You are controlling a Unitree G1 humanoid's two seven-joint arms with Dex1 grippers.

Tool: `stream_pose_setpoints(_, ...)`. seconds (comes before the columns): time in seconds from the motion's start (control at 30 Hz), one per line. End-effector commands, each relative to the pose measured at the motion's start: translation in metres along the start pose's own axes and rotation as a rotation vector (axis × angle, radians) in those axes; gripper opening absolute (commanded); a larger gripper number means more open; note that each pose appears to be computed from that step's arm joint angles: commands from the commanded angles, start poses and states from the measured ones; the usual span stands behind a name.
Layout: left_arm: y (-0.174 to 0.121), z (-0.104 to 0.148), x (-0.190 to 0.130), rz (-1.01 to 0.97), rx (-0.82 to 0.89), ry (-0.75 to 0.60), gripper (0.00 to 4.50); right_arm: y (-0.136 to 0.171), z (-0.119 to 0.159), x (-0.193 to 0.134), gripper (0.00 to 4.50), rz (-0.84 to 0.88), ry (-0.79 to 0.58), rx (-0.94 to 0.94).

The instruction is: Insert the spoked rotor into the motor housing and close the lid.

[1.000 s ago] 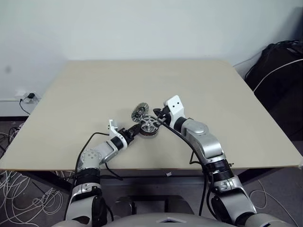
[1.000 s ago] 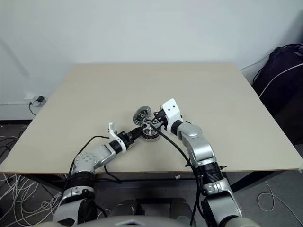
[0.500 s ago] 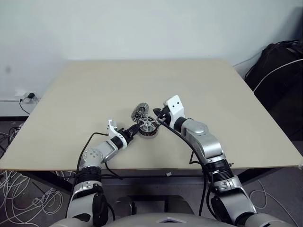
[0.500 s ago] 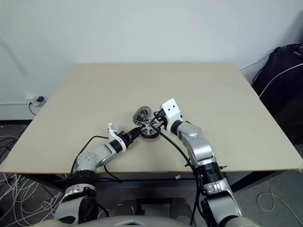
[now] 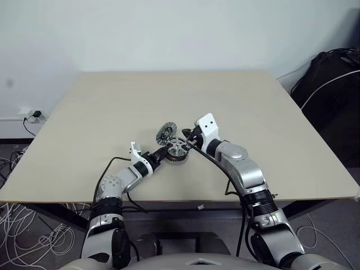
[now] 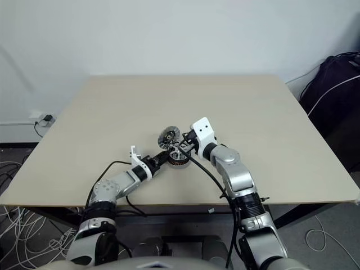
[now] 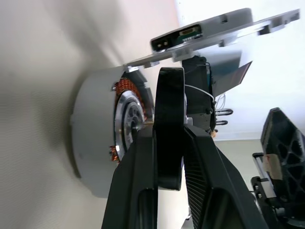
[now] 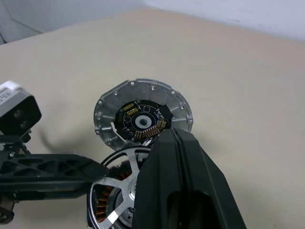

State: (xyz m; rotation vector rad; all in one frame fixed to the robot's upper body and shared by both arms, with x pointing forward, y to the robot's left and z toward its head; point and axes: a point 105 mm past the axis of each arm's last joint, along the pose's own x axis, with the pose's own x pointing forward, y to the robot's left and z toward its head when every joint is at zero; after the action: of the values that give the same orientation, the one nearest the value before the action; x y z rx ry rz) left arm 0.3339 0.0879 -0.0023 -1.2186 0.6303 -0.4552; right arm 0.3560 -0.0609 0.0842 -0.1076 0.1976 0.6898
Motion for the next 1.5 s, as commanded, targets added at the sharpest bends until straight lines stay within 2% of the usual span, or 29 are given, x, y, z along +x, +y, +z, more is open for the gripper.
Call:
stream_pose_setpoints(0.03,-0.012,0.004,0.006,-0.031,0.022,0.002,0.46,-0.001,0.022,-0.001,0.00,-0.005,-0.071,-0.024)
stream_pose_setpoints(0.27,-0.008,0.005,0.006,-0.013,0.024,0.001,0.46,-0.001,0.022,-0.001,0.00,-0.004,-0.071,-0.023)
stream_pose_setpoints(0.6,-0.014,0.012,0.002,-0.046,0.025,-0.032,3.64,-0.002,0.022,-0.001,0.00,-0.007,-0.070,-0.024)
stream_pose_setpoints(1.0,-0.019,0.018,-0.013,-0.070,0.022,-0.071,3.64,-0.001,0.022,-0.001,0.00,-0.001,-0.071,-0.023)
stream_pose_setpoints(1.3,-0.033,0.018,-0.026,-0.144,0.042,-0.076,3.64,0.001,0.021,-0.001,0.00,0.003,-0.072,-0.021)
stream_pose_setpoints(1.4,-0.032,0.019,-0.033,-0.122,0.135,-0.083,3.64,0.001,0.021,-0.001,0.00,0.004,-0.071,-0.018)
stream_pose_setpoints(1.5,-0.028,0.019,-0.039,-0.068,0.369,-0.089,3.64,0.002,0.018,-0.002,0.00,0.005,-0.066,-0.012)
